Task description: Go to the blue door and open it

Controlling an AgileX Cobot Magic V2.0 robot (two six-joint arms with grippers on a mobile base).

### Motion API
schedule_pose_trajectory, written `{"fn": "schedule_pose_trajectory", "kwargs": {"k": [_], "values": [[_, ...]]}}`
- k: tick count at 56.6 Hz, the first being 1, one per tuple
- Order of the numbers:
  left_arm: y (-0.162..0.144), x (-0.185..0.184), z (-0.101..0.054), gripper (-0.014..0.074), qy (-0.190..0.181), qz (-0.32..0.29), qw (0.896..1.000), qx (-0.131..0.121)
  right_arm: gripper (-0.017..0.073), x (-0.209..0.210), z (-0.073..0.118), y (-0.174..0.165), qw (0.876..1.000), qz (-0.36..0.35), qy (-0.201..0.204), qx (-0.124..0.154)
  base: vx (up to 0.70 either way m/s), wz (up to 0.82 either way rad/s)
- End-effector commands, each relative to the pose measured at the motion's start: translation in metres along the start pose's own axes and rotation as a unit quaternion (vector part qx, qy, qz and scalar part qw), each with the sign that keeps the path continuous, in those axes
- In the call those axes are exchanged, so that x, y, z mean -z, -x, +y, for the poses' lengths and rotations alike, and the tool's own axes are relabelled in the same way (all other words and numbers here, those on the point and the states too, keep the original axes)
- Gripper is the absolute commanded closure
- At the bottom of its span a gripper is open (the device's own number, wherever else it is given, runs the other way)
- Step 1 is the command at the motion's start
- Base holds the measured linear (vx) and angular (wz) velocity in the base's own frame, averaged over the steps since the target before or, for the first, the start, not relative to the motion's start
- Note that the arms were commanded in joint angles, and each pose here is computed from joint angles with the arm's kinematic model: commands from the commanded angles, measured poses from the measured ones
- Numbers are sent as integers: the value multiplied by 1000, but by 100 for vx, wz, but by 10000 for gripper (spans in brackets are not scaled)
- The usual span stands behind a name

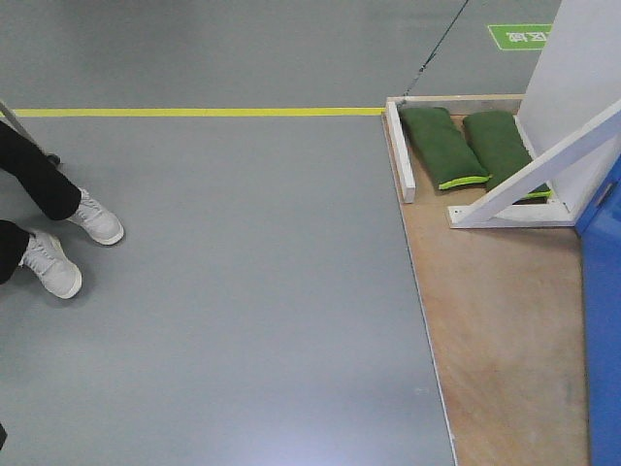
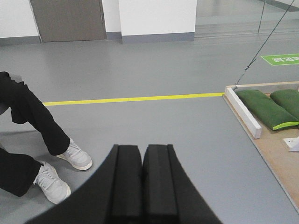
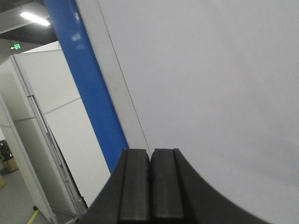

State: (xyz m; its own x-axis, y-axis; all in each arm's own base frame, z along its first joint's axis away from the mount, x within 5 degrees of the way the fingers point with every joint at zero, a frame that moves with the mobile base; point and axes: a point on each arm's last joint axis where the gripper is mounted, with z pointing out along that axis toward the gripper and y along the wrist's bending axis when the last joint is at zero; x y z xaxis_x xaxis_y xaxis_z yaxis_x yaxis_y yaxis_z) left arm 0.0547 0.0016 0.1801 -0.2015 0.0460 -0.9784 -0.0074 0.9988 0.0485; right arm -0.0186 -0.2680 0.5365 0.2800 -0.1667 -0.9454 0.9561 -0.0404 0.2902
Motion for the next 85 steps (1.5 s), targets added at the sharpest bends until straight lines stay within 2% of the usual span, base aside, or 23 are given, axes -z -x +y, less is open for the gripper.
{"fn": "schedule_pose_trajectory", "kwargs": {"k": [1,13,22,32,49,55,71,80,85], "values": [[17,4,0,521,-4,-61,998,5,547,-7,2,12,997,-68,25,-17,0,0],[17,4,0,521,-4,-61,998,5,547,-48,-5,-13,993,-96,42,-55,0,0],[17,4,0,521,-4,-61,998,5,547,-70,-8,-34,994,-86,42,-54,0,0],[17,4,0,521,-4,-61,998,5,547,-86,6,-61,995,-52,60,-60,0,0],[17,4,0,521,-4,-61,998,5,547,-88,43,-83,986,-17,103,-127,0,0],[17,4,0,521,-4,-61,998,5,547,-86,55,-86,984,-10,118,-131,0,0],[17,4,0,521,-4,-61,998,5,547,-77,75,-87,980,-2,145,-138,0,0],[17,4,0,521,-4,-61,998,5,547,-63,84,-72,971,-9,159,-180,0,0],[17,4,0,521,-4,-61,998,5,547,-54,89,-63,968,-15,170,-183,0,0]]}}
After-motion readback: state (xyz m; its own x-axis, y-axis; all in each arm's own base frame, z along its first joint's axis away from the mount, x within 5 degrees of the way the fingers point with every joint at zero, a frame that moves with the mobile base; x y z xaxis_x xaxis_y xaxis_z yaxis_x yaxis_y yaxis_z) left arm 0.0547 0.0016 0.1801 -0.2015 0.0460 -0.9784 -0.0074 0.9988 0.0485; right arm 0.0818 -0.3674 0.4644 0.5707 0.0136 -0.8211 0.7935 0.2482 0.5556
